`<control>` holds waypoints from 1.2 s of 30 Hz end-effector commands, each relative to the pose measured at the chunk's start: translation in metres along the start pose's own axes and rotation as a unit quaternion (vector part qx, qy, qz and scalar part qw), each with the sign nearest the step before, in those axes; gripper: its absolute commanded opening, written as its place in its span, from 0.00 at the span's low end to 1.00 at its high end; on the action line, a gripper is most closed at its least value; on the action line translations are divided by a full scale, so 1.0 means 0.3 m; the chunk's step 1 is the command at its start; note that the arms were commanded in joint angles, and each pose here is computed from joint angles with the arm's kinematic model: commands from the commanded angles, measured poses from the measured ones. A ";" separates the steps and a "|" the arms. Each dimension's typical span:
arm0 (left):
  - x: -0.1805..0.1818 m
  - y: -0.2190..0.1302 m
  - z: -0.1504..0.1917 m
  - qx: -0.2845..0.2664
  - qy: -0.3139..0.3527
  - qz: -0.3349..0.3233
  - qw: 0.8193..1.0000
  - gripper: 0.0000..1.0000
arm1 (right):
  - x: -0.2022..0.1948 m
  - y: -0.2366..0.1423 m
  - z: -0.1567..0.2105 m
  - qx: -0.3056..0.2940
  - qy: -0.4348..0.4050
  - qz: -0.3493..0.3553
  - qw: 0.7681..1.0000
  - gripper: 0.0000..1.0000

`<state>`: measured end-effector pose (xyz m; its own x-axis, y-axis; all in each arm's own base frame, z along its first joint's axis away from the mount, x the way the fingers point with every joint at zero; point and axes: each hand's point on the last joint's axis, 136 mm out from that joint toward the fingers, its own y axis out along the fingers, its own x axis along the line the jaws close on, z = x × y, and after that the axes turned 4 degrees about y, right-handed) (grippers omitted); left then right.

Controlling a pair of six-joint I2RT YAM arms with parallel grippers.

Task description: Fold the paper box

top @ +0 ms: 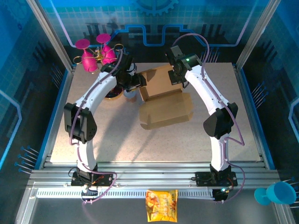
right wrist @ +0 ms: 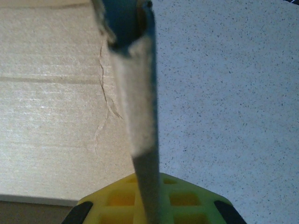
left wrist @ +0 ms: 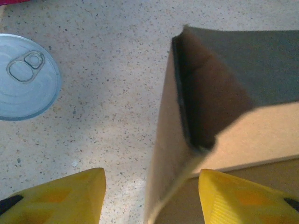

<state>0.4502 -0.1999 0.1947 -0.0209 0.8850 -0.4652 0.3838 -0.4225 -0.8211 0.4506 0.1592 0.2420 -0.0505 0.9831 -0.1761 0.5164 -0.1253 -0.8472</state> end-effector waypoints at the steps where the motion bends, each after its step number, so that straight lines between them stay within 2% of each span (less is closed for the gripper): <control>1: -0.005 0.023 -0.043 -0.025 0.021 -0.019 0.999 0.51 | -0.019 -0.050 -0.016 -0.009 0.020 -0.014 1.000 0.00; 8: 0.031 0.063 -0.052 -0.036 0.034 -0.067 0.997 0.24 | -0.017 -0.044 -0.013 -0.006 0.021 -0.016 1.000 0.00; 11: 0.054 0.058 -0.050 -0.038 0.043 -0.105 0.993 0.08 | -0.025 -0.043 -0.013 -0.007 0.020 -0.007 1.000 0.00; 15: 0.069 0.044 -0.042 -0.036 0.051 -0.142 0.988 0.01 | -0.053 -0.030 -0.002 -0.001 0.021 0.021 1.000 0.00; 22: 0.144 0.017 -0.021 -0.032 0.059 -0.239 0.969 0.00 | -0.083 -0.029 0.006 -0.011 0.034 0.064 0.997 0.00; 24: 0.155 0.012 -0.017 -0.036 0.060 -0.248 0.966 0.00 | -0.087 -0.025 0.012 -0.008 0.035 0.070 0.997 0.00; 29: 0.130 0.005 -0.023 -0.047 0.061 -0.225 0.971 0.00 | -0.067 -0.021 0.014 -0.010 0.035 0.054 0.998 0.00; 31: 0.089 0.017 -0.018 -0.046 0.068 -0.188 0.979 0.00 | -0.050 -0.025 0.009 -0.011 0.034 0.039 0.999 0.00; 33: 0.055 0.024 -0.011 -0.045 0.070 -0.155 0.984 0.09 | -0.040 -0.030 0.005 -0.011 0.033 0.030 0.999 0.00; 36: 0.017 0.027 0.001 -0.045 0.067 -0.118 0.990 0.14 | -0.033 -0.031 0.004 -0.010 0.034 0.020 0.999 0.00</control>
<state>0.4597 -0.2030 0.1714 -0.0248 0.9829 -0.1824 0.4505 -0.1519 -0.8797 0.4491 0.1616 0.2324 0.0020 0.9847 -0.1741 0.5104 -0.1508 -0.8466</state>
